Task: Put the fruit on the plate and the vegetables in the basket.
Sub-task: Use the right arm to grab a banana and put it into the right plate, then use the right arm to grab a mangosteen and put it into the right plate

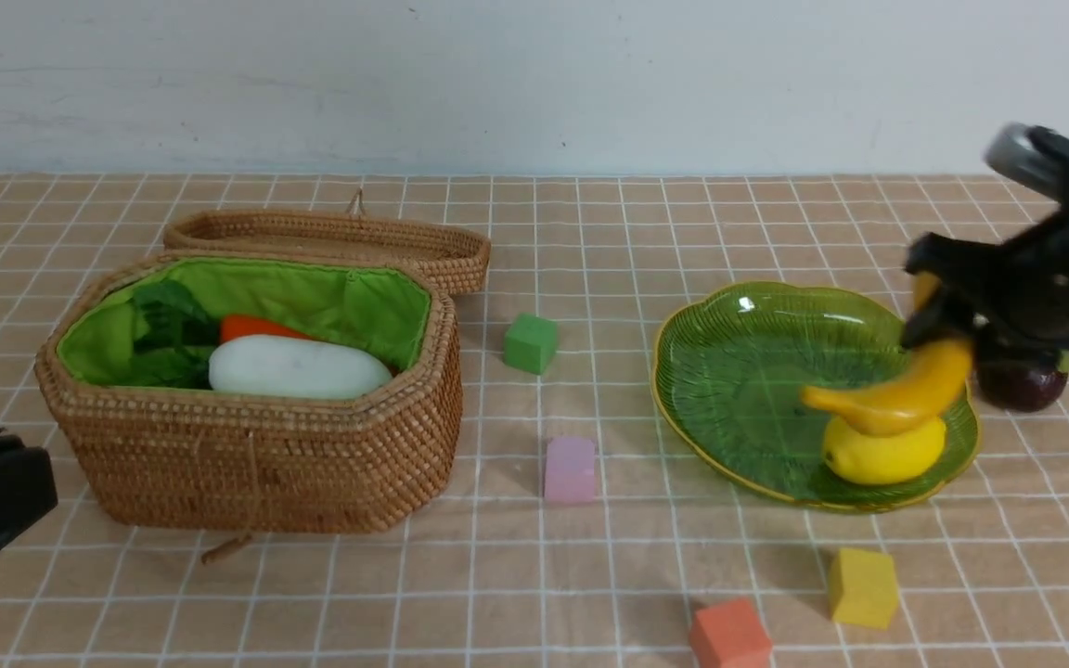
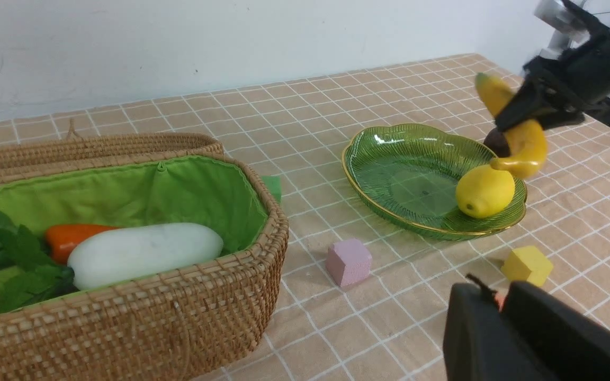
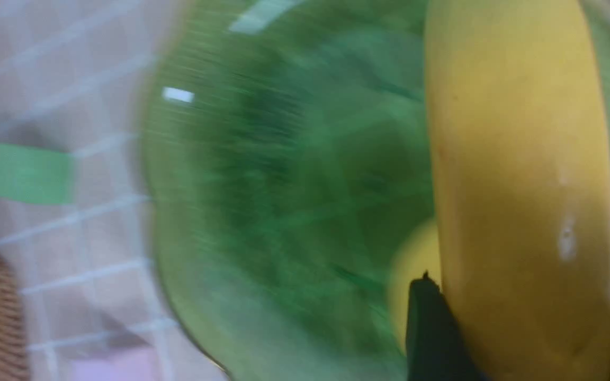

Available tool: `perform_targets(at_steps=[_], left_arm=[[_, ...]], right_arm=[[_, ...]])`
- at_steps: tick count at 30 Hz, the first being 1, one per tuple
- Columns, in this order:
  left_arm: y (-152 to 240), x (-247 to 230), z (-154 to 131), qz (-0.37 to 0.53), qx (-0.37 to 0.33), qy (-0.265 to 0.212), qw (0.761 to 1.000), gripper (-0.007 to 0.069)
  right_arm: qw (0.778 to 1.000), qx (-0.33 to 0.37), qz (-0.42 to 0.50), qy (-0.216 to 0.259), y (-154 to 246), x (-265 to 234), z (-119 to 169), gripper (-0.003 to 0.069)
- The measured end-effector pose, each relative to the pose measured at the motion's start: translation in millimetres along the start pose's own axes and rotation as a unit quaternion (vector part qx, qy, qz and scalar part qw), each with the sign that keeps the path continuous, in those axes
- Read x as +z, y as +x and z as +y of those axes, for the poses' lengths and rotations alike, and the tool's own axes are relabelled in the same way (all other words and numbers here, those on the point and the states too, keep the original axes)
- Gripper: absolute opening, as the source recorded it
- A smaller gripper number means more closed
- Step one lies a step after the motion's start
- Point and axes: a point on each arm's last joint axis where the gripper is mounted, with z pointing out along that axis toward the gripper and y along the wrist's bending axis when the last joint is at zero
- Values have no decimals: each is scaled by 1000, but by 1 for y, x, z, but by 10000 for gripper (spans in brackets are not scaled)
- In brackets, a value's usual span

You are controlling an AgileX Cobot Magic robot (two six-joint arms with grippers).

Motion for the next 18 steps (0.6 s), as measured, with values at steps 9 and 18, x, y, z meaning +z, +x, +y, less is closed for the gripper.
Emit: perform_targets(at_steps=[9,18], left_arm=[[1,0,1,5,0,-3,1000,72],[1,0,1,5,0,-3,1000,79]], right_arm=[[998,-52,-4,-16,-14,81,28,568],[998,-51,15,36,-46,38,-9,614]])
